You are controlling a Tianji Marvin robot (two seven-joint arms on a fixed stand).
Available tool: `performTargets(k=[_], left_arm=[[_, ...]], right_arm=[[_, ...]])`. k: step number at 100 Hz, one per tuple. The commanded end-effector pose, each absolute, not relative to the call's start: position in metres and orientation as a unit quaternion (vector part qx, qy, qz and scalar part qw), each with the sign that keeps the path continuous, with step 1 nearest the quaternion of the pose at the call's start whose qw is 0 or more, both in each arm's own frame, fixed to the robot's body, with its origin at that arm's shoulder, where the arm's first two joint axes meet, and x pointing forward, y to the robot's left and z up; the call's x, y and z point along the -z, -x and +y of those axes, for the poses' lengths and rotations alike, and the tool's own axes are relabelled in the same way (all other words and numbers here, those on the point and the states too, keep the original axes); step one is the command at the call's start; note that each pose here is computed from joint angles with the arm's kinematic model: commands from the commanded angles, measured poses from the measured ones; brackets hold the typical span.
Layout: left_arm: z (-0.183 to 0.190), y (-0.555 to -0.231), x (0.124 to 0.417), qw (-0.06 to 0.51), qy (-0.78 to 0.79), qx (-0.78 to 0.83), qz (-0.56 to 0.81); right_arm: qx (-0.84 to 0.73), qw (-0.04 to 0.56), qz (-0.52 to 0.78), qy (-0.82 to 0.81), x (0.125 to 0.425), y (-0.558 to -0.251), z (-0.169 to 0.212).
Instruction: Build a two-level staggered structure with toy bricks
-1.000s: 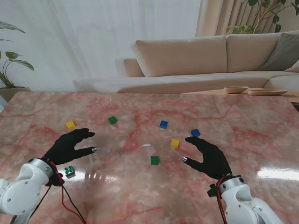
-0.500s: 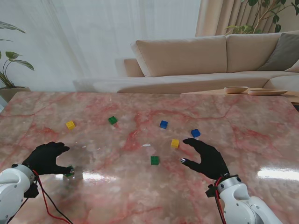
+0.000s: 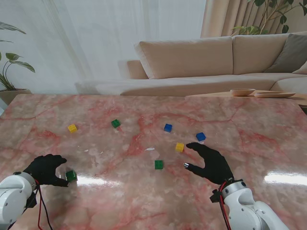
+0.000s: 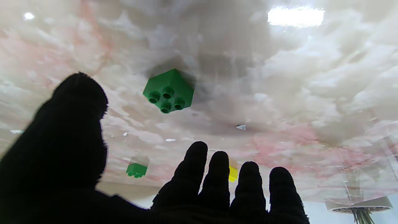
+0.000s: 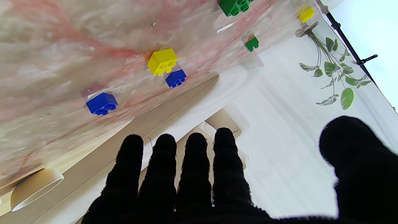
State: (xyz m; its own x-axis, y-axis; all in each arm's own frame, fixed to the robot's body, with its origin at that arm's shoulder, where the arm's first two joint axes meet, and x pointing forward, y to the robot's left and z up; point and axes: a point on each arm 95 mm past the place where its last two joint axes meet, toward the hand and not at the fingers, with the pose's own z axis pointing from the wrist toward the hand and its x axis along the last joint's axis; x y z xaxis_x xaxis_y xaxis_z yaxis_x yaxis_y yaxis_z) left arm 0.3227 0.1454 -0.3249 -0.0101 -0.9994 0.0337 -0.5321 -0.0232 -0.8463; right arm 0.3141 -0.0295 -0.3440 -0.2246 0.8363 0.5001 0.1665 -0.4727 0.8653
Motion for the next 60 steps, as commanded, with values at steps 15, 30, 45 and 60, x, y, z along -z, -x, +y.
performTargets(k=[15,30,45,60], left_arm=[[0.151,-0.323,0.339,0.324,0.625,0.328,0.630],[0.153,-0.323,0.347,0.323,0.623,0.321,0.636],[0.154,-0.325,0.354,0.328,0.619,0.329,0.633],[0.152,-0.326,0.360,0.329,0.613,0.342,0.631]], right_arm=[[-0.638,0.253,0.448,-0.572,0.351,-0.312,-0.029],[-0.638,0.253,0.449,-0.572,0.351,-0.312,-0.030],[-0.638,0.253,0.449,-0.572,0.351,-0.311,-0.030],[-0.637,0.254,0.450,-0.572,0.352,-0.311,-0.030]])
